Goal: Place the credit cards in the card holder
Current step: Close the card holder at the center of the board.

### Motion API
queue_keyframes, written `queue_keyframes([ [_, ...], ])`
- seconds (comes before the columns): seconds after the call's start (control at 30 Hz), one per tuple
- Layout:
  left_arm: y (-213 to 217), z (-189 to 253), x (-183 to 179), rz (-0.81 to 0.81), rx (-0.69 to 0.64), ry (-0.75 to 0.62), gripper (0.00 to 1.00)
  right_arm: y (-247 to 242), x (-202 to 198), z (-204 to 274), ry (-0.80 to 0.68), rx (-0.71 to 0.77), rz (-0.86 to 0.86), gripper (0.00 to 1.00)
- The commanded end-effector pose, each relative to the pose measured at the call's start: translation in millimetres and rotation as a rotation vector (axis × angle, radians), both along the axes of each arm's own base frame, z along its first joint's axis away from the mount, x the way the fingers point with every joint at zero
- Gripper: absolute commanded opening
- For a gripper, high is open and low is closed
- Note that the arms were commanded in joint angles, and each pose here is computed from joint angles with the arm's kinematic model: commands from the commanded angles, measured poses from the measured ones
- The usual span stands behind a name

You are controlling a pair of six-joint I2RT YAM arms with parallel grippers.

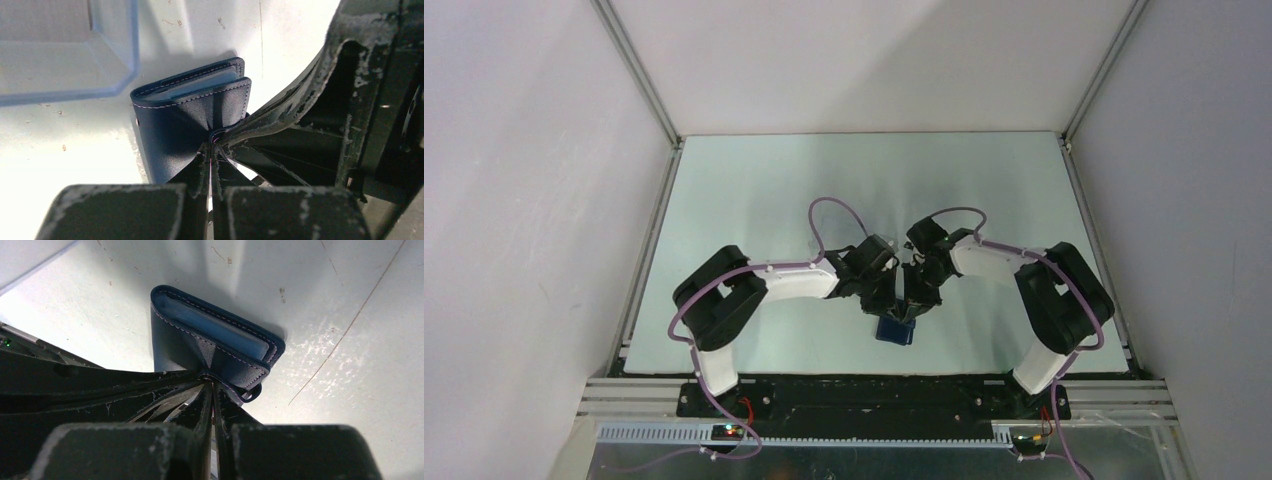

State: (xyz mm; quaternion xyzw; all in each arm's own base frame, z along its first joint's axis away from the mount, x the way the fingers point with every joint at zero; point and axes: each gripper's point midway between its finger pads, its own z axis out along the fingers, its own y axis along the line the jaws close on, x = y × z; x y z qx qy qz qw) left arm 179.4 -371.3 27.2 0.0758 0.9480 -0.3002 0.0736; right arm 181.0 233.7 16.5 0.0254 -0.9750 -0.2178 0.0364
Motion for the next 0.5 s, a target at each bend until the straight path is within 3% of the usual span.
queue_keyframes([
  [0.0, 19, -41, -17, 0.015, 0.14, 0.066, 0.0, -41, -30, -73, 0.022, -0.327, 0.048, 0.05],
  [0.13, 19, -46, -21, 0.012, 0.147, 0.083, 0.0, -44, -32, -69, 0.014, -0.347, 0.052, 0.03],
  [0.47, 1, -6, 0, 0.01, 0.056, -0.008, 0.0, 6, 0, 9, -0.125, 0.026, 0.03, 0.11],
])
